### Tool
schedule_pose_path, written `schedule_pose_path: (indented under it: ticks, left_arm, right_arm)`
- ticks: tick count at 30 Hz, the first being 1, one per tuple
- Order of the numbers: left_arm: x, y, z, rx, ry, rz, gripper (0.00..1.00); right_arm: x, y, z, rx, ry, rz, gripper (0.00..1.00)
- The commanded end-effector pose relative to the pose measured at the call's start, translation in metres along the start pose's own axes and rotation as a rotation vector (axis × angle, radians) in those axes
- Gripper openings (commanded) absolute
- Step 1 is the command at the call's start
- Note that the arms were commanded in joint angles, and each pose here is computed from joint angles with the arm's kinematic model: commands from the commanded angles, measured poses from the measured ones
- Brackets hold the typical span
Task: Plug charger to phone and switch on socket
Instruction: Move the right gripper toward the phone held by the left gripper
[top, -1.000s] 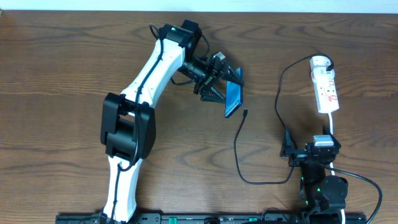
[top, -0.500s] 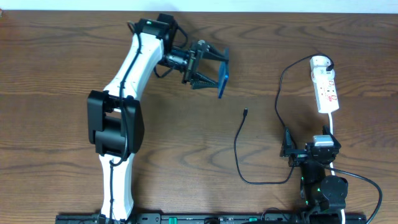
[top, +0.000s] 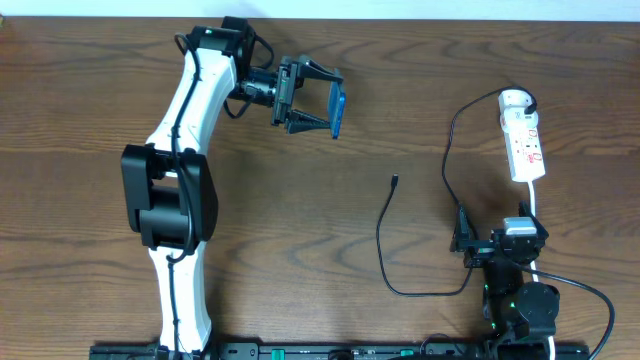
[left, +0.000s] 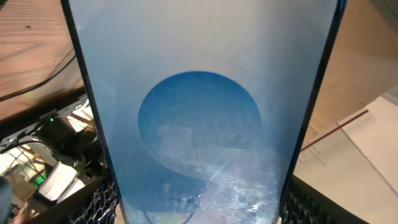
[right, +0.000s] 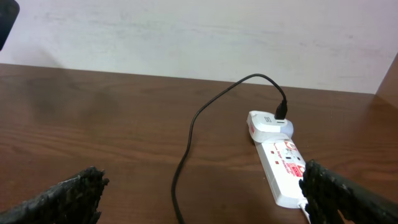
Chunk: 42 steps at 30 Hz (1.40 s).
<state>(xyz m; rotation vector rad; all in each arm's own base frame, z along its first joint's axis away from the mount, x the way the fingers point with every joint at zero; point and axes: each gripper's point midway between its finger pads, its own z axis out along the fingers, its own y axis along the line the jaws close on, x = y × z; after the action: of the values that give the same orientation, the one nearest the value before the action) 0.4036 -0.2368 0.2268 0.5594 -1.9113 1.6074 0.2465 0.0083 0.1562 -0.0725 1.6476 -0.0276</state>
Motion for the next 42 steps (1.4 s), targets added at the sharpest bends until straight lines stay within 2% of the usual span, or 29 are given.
schedule_pose_path:
  ticks: [1,8,12,18,20,24,28,31,33,36,38,40,42]
  left_arm:
    - [0.018,-0.014,-0.002,0.047,0.035,0.013,0.74]
    - [0.018,-0.014,-0.002,0.047,0.035,0.014,0.74]
    - [0.018,-0.014,-0.002,0.047,0.035,0.014,0.74]
    - [0.018,-0.014,-0.002,0.047,0.035,0.014,0.74]
    - [0.018,-0.014,-0.002,0.047,0.035,0.014,0.74]
    - [0.018,-0.014,-0.002,0.047,0.035,0.014,0.74]
    - [0.018,-0.014,-0.002,0.047,0.035,0.014,0.74]
    - [0.018,-0.014,-0.002,0.047,0.035,0.014,0.74]
    - [0.018,-0.014,-0.002,0.047,0.035,0.014,0.74]
    - [0.018,-0.014,-0.002,0.047,0.035,0.014,0.74]
    - [0.018,-0.014,-0.002,0.047,0.035,0.014,0.74]
    - [0.018,-0.014,-0.002,0.047,0.035,0.014,0.74]
    - [0.018,-0.014,-0.002,0.047,0.035,0.014,0.74]
  right_arm:
    - [0.001,-0.001,0.0,0.004,0.002,-0.008,0.99]
    - [-0.001,-0.001,0.0,0.002,-0.006,-0.007,0.99]
    - [-0.004,0.016,-0.001,-0.097,-0.016,0.085,0.99]
    - [-0.004,0.024,-0.002,-0.143,-0.013,0.097,0.99]
    - [-0.014,0.038,-0.005,-0.227,-0.049,0.126,0.99]
    - [-0.035,0.104,-0.039,-0.683,-0.039,0.341,0.99]
    - [-0.049,0.11,-0.047,-0.751,-0.021,0.511,0.99]
    - [-0.086,0.107,-0.058,-0.795,-0.168,0.527,0.99]
    - [-0.122,0.101,-0.074,-0.813,-0.345,0.484,0.99]
    - [-0.162,0.085,-0.089,-0.758,-0.514,0.469,0.99]
    - [-0.184,0.077,-0.095,-0.709,-0.569,0.441,1.0]
    - [-0.215,0.074,-0.106,-0.668,-0.616,0.331,0.99]
    - [-0.243,0.071,-0.107,-0.625,-0.597,0.265,0.99]
